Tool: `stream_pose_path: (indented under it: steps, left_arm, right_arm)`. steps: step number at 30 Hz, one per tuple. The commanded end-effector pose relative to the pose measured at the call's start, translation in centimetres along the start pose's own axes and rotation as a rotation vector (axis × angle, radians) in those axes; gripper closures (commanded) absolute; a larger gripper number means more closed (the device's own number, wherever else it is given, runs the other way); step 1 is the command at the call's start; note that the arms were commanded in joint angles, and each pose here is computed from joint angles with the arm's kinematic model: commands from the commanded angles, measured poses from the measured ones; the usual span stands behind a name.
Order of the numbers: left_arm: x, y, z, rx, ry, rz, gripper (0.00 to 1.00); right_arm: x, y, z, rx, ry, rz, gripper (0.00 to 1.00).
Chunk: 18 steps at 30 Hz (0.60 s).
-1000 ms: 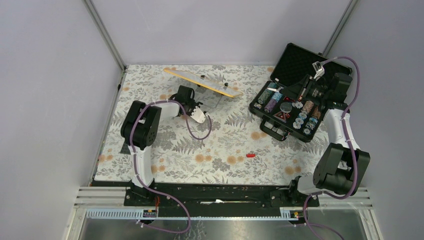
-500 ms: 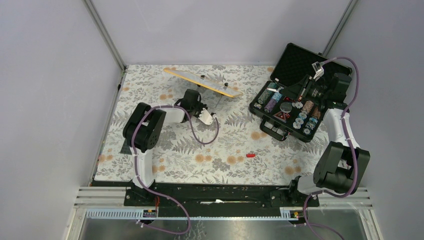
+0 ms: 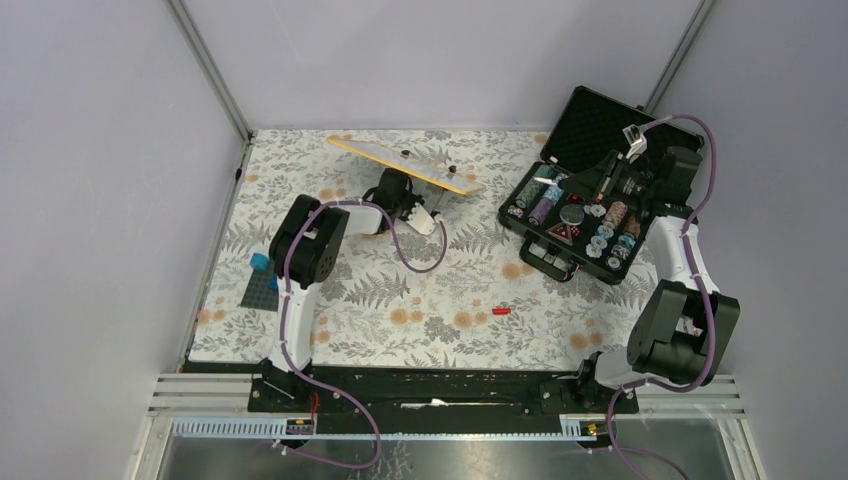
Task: Write a sentence on the whiteboard
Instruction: Move the whiteboard to the center of the board.
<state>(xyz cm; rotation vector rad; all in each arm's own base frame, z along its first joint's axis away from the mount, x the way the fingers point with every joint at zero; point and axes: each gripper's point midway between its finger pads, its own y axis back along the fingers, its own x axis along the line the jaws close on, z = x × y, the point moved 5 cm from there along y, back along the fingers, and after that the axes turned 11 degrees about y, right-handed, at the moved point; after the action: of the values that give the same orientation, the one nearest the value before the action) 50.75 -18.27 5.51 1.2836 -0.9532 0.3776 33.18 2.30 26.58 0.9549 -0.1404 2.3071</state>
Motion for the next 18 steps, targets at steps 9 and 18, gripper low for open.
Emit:
stream_pose_path:
  steps: [9,18]
  left_arm:
    - [-5.8,2.3,-2.6,-0.008,-0.089,-0.356,0.89]
    - [-9.2,3.5,-4.5,0.027,-0.153,-0.528,0.9]
  right_arm:
    - [0.4,0.2,0.2,0.004,0.063,0.017,1.0]
    - [0.6,0.3,0.2,0.002,0.069,0.017,1.0]
